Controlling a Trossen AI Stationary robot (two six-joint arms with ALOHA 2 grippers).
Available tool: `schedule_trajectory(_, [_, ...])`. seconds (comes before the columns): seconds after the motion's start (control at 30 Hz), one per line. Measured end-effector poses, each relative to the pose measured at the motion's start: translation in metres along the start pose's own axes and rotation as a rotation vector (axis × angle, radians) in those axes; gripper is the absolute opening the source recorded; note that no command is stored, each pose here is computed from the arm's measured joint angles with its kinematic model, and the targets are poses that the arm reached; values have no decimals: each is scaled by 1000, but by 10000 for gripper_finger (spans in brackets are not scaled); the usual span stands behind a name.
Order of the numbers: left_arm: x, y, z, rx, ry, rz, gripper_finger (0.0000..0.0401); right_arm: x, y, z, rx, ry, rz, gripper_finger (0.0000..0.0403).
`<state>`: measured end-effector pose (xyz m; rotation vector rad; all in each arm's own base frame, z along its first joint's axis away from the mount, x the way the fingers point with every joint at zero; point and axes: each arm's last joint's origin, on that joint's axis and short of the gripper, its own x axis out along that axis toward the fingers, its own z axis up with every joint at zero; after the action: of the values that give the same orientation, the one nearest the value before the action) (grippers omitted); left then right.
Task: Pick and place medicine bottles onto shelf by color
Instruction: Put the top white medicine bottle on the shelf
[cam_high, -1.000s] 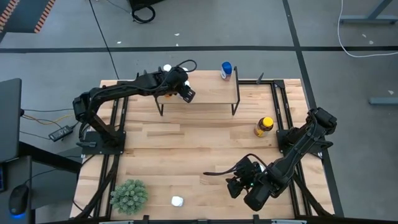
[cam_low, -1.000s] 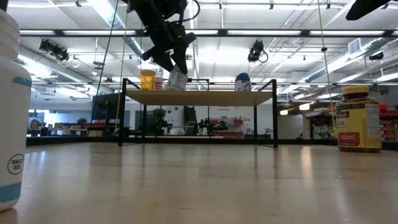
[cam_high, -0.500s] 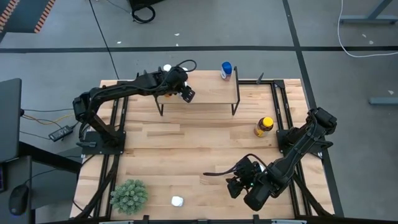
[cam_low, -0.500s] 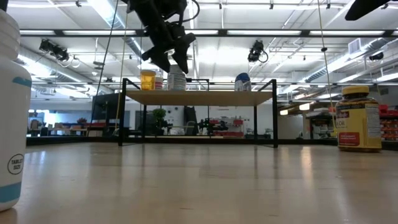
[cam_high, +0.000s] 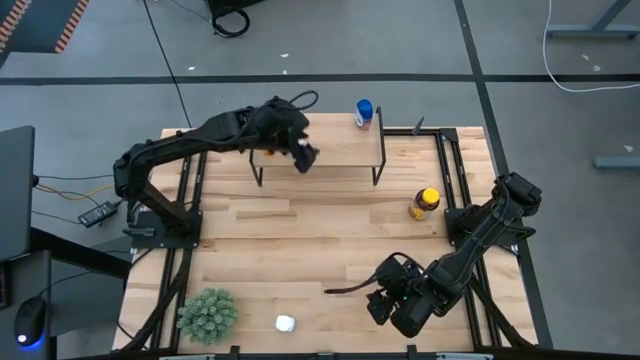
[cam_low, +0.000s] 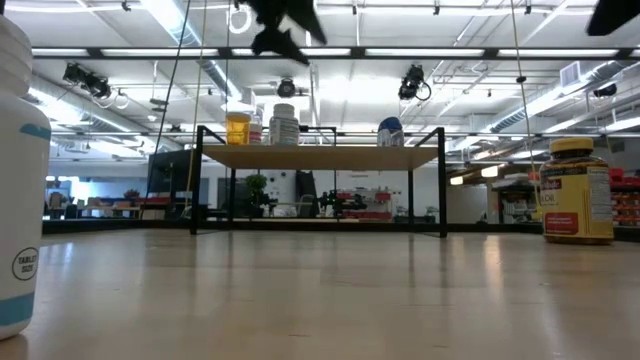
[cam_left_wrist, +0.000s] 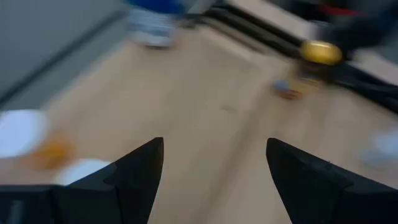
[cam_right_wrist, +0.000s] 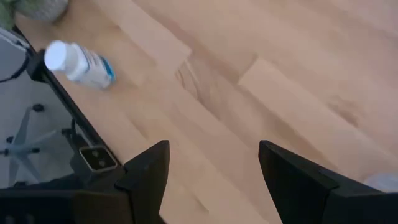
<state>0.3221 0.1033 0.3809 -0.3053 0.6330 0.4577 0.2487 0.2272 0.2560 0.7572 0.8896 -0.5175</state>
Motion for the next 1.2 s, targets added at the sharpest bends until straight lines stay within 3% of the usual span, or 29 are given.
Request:
schedule_trajectory(0.2, [-9,-39,-8,51,62,-321,287,-6,-2,-12,8,33,-4,256])
schedule_trajectory(0.4, [-18,-82,-24,86,107,-429,277,-18,-18,-34,-49,86,-116,274])
schedule_trajectory(0.53, [-26,-105,-35,81,120,-440,275,-27,-28,-47,-122,107,-179,301])
schedule_trajectory(0.83, [-48,-151,-62,36,126,-419,274,-39,-52,-51,-128,40,-384,358])
schedule_trajectory(1.03, [-57,-173,-75,-36,79,-359,274,-26,-69,-55,-178,-15,-445,367])
schedule_trajectory(1.2, [-55,-185,-71,-125,7,-407,274,-20,-74,-54,-142,-38,-463,367])
